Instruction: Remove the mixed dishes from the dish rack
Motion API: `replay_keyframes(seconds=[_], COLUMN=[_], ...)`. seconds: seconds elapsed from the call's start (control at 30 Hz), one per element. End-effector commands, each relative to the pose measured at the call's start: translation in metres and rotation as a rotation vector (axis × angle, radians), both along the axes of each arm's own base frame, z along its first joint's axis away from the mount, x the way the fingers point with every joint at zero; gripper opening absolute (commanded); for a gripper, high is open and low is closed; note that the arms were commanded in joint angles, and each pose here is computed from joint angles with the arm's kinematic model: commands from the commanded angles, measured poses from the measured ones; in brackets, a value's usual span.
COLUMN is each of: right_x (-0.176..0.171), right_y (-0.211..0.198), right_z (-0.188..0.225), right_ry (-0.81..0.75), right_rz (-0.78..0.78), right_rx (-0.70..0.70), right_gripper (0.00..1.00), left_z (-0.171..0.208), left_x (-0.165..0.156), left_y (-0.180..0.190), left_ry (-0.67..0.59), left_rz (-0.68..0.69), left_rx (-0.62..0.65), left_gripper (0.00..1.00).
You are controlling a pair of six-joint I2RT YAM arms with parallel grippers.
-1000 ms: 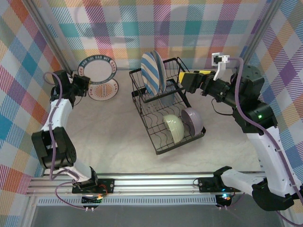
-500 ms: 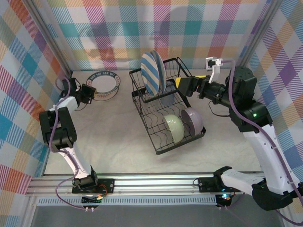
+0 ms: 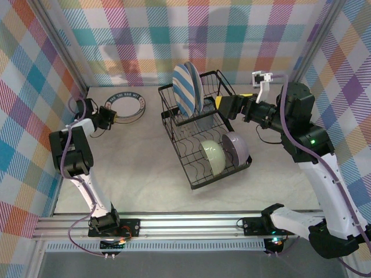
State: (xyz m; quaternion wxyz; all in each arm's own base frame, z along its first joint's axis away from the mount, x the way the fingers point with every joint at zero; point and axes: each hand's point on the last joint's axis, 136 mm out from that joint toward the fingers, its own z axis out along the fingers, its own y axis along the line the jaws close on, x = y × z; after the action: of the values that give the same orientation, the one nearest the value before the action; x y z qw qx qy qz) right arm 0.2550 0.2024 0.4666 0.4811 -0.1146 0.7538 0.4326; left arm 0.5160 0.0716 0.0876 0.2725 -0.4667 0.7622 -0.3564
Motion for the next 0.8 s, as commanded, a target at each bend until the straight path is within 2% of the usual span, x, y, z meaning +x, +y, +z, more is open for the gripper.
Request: replay_keyframes(seconds=[0.0,0.3,0.5,0.6,0.77], right_x=[-0.003,-0.002,-0.002,-0.002,0.0], right_y=[-0.001,0.001,0.0,-0.001,-0.002], right_z=[0.003,0.0,-0.003,-0.003,-0.005], right_ry=[0.0,0.01,0.017,0.016,0.019], right_rz=[0.004,0.012,0.008,0.002,-0.012], right_rx=[0.01,0.014,0.014,0.014,0.011], right_gripper=[0.99,0.99,0.99,0.99,0.99], left_z=[0.023,0.003,-0.004,-0.007,-0.003], left_x=[0.015,0.015,0.015,0.016,0.017], left_y=[0.009,0.013,0.015,0.015,0.016], left_ry=[-0.102,-0.056,-0.039,-0.03,-0.029], left_rz=[-0.013,-0.002,0.011,0.012,0.014], left_rx=[0.021,0.007,0.008,0.004,0.012], left_gripper=[0.0,0.0,0.04,0.15,0.47])
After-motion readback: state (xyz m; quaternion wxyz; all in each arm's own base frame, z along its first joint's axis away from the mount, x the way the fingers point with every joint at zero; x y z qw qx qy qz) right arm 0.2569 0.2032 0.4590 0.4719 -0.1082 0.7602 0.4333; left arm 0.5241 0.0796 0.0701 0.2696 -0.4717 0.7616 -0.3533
